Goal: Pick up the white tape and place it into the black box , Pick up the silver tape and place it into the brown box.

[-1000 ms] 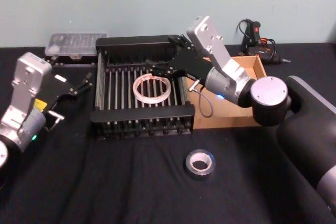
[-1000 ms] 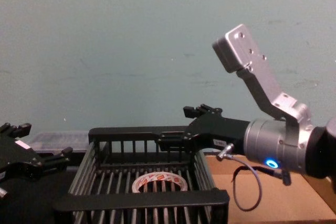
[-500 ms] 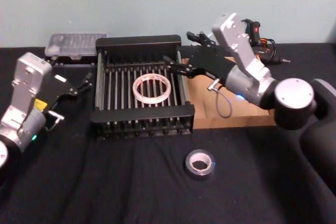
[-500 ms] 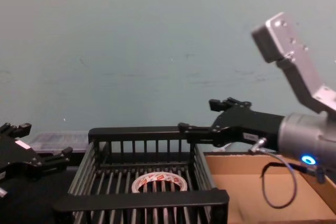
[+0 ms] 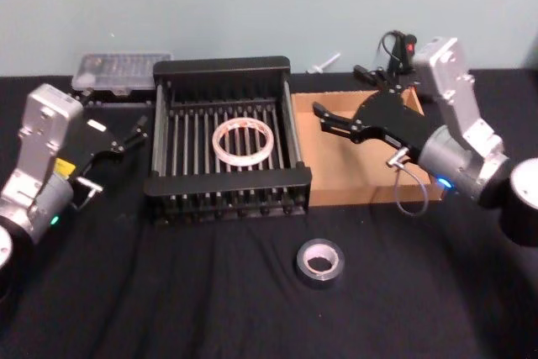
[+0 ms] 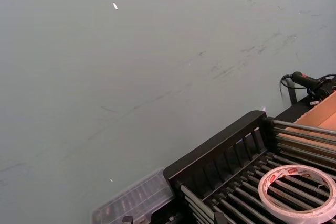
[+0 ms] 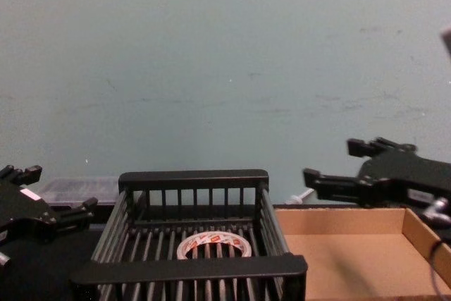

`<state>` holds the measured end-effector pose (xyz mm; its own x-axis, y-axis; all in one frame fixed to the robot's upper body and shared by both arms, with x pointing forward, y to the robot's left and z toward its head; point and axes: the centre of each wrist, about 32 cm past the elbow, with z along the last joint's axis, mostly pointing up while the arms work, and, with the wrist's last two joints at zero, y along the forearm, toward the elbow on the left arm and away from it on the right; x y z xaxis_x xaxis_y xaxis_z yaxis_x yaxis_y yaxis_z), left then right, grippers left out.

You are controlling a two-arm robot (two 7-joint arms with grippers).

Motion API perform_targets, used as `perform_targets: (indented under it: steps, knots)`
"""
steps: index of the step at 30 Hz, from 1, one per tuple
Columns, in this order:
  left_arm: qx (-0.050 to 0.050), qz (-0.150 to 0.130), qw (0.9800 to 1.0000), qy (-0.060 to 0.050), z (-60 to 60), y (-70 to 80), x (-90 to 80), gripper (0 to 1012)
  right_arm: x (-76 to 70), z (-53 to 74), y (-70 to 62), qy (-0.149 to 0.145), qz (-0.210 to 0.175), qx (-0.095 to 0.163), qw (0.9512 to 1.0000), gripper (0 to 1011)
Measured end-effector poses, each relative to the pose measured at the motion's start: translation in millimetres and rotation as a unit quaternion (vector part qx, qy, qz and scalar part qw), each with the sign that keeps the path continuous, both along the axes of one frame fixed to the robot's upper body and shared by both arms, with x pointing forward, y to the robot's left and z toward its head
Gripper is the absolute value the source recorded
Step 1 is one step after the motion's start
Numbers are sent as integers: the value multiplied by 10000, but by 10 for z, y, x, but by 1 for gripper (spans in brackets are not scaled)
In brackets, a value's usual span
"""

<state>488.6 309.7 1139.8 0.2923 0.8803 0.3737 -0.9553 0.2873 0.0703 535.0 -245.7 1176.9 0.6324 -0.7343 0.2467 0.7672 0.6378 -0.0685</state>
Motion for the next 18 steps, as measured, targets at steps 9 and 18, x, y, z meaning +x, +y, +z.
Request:
perform_targets:
  steps: [9,18]
  knots:
    - [0,0,10000,0,0,0,0,1001,-388,-20,-219,316,-148,78,9994,1002]
    - [0,0,10000,0,0,0,0,1001,-682,-42,-239,826,-63,0,9966,1002]
